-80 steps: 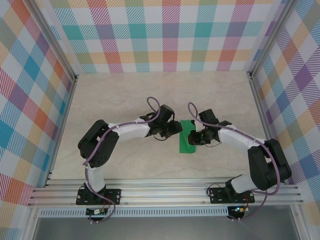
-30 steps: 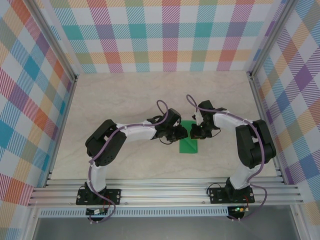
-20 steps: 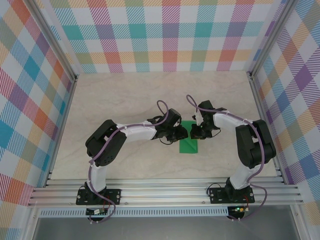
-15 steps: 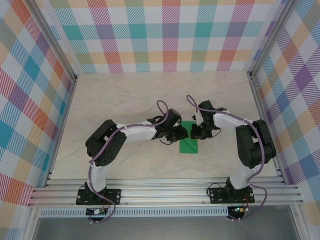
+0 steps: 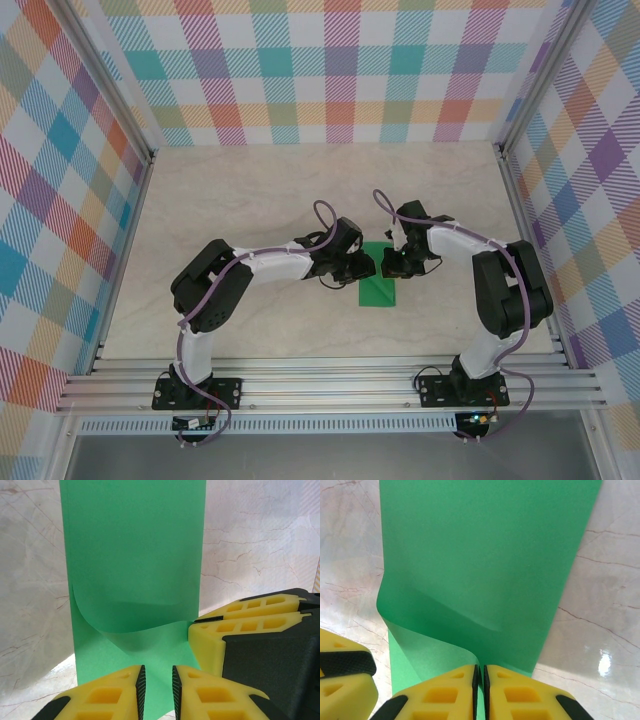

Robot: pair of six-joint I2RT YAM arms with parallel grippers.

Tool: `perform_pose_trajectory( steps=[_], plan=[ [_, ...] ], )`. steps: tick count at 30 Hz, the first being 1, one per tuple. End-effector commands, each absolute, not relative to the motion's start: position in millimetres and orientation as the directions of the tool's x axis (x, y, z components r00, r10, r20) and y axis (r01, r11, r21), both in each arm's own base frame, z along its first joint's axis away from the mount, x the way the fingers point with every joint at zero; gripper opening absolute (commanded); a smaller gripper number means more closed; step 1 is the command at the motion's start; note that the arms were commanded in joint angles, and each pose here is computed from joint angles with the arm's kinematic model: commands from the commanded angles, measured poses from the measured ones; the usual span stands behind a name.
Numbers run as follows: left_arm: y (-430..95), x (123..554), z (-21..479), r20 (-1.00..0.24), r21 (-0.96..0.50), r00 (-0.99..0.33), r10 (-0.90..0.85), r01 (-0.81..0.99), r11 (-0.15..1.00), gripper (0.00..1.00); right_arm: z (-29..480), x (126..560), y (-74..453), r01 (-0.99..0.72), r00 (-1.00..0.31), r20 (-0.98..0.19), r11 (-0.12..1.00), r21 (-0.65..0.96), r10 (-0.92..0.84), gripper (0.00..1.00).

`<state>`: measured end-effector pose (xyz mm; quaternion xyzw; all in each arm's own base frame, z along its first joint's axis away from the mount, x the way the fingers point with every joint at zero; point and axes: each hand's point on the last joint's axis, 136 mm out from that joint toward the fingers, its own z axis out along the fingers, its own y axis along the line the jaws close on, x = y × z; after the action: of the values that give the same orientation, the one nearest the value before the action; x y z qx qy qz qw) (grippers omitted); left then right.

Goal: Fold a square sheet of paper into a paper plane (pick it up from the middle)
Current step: Fold the triangle a second time at the center of the table.

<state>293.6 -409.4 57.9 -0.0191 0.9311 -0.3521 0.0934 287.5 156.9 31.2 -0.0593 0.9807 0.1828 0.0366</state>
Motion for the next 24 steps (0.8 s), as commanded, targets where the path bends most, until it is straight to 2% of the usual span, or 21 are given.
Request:
perform_pose_trajectory(
  steps=[1, 24],
  plan=[
    [-421.0, 295.4, 66.9, -0.177, -0.678, -0.979, -0.097, 0.05, 0.733, 0.23, 36.9, 288.3, 153.5, -0.141, -0.988, -0.111, 0.927, 0.346, -0.109, 0.14],
    [-433.9, 299.6, 59.2, -0.153, -0.698, -0.984, -0.092, 0.041, 0.715, 0.23, 27.5, 293.5, 154.8, -0.141, -0.989, -0.096, 0.928, 0.345, -0.114, 0.15]
  ],
)
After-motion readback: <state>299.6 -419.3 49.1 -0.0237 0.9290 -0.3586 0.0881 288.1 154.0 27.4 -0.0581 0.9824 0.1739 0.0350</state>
